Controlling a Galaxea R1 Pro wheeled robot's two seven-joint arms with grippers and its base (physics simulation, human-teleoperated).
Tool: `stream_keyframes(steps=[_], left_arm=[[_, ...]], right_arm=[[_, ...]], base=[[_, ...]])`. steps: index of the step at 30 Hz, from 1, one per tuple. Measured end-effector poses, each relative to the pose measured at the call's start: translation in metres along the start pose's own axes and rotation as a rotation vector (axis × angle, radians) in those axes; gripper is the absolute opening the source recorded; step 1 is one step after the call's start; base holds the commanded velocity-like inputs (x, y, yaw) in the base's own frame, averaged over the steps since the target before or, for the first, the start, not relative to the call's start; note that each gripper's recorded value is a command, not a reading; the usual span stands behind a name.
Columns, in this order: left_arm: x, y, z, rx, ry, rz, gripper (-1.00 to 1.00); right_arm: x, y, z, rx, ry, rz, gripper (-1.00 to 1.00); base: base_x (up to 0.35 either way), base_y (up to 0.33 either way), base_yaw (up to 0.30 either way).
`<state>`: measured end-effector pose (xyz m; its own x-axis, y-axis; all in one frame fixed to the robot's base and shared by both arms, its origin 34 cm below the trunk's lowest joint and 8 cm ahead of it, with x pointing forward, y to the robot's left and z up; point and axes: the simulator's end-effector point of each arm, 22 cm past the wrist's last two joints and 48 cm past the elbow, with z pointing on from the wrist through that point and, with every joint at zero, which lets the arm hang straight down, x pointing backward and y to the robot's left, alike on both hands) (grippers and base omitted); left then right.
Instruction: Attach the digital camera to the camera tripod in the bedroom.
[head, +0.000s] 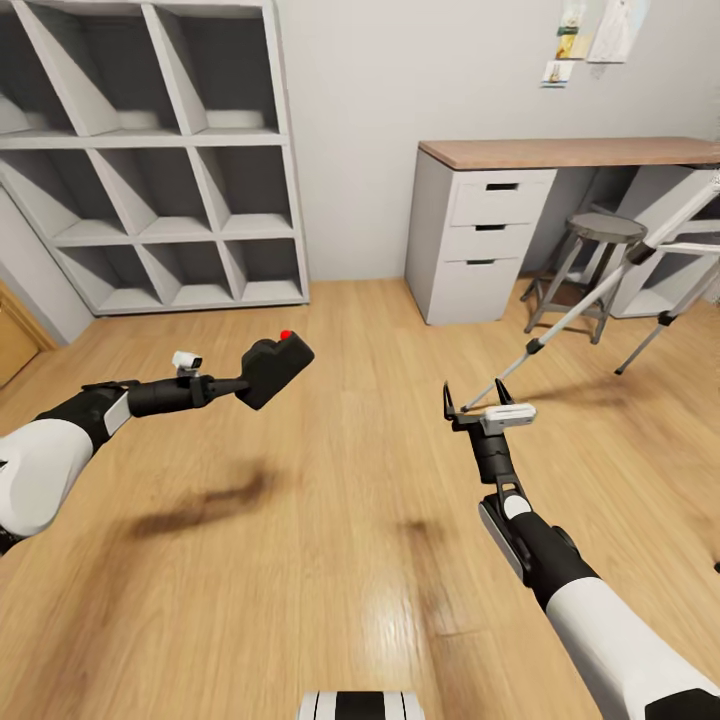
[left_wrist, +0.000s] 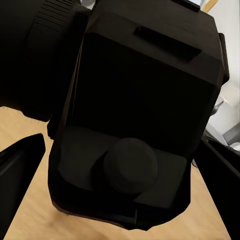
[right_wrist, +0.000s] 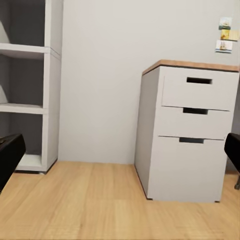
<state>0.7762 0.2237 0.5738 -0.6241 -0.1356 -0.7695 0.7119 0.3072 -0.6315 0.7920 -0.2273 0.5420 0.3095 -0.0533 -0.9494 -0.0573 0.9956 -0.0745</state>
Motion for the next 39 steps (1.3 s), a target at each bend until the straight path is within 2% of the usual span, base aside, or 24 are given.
stream_keyframes(steps=[16, 21, 39], left_arm=[[-0.031, -0.035, -0.005, 0.012, -0.019, 0.059, -1.0], [-0.039, -0.049, 0.001, 0.029, -0.022, 0.077, -1.0], [-0.07, -0.094, 0.001, 0.054, -0.041, 0.145, -1.0]], right_arm=[[-0.048, -0.003, 0.01, 0.004, -0.068, -0.004, 1.0], [-0.063, -0.004, 0.013, 0.004, -0.091, -0.005, 1.0], [-0.11, -0.006, 0.018, 0.002, -0.147, -0.015, 1.0]], base=[[0.0, 0.0, 0.0], [0.0, 0.0, 0.0], [0.0, 0.0, 0.0]])
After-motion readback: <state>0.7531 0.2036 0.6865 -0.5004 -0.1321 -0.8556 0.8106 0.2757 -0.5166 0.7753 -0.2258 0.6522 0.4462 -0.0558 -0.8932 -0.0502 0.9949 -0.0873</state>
